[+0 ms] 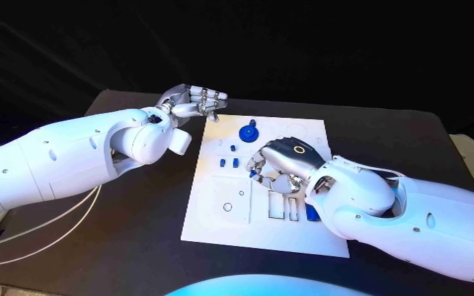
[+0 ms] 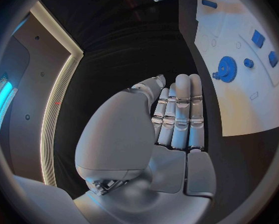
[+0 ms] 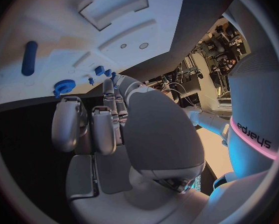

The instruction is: Assemble the parts on the task board

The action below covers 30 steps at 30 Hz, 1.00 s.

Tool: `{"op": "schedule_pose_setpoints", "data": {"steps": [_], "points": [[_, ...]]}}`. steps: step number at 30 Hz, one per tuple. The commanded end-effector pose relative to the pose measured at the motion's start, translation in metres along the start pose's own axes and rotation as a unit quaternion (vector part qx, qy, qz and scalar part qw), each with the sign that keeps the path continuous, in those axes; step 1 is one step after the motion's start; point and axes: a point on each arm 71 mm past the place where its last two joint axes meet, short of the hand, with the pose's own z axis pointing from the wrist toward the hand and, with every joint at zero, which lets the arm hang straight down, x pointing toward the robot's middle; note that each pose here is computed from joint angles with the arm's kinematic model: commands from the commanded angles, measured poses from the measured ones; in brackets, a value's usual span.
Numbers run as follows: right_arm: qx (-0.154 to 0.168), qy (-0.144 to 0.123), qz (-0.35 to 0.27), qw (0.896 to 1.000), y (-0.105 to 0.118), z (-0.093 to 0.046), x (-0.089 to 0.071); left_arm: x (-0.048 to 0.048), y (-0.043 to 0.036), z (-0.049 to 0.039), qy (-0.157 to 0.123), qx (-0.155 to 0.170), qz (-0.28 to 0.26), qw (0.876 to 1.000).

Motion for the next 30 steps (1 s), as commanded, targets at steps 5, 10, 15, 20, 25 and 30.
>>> {"op": "schedule_pose_setpoints", "data": {"steps": [5,10,15,20,25,30], "points": [[-0.009,0.026,0.015,1.000,0.006,0.006,0.025,0.0065,-0.0014,0.0015,0.010,0.003,-0.005,1.000],[-0.007,0.036,0.020,0.999,0.007,0.009,0.036,0.0080,-0.0015,0.0017,0.013,0.003,-0.005,1.000],[-0.009,0.042,0.022,0.999,0.009,0.012,0.043,0.0093,-0.0014,0.0023,0.015,0.002,-0.006,1.000],[-0.010,0.047,0.023,0.999,0.010,0.014,0.047,0.0102,-0.0014,0.0026,0.017,0.001,-0.007,1.000],[-0.010,0.053,0.022,0.998,0.010,0.016,0.050,0.0106,-0.0013,0.0026,0.018,0.001,-0.007,1.000],[-0.008,0.055,0.021,0.998,0.009,0.016,0.051,0.0110,-0.0014,0.0026,0.019,0.001,-0.007,1.000]]}}
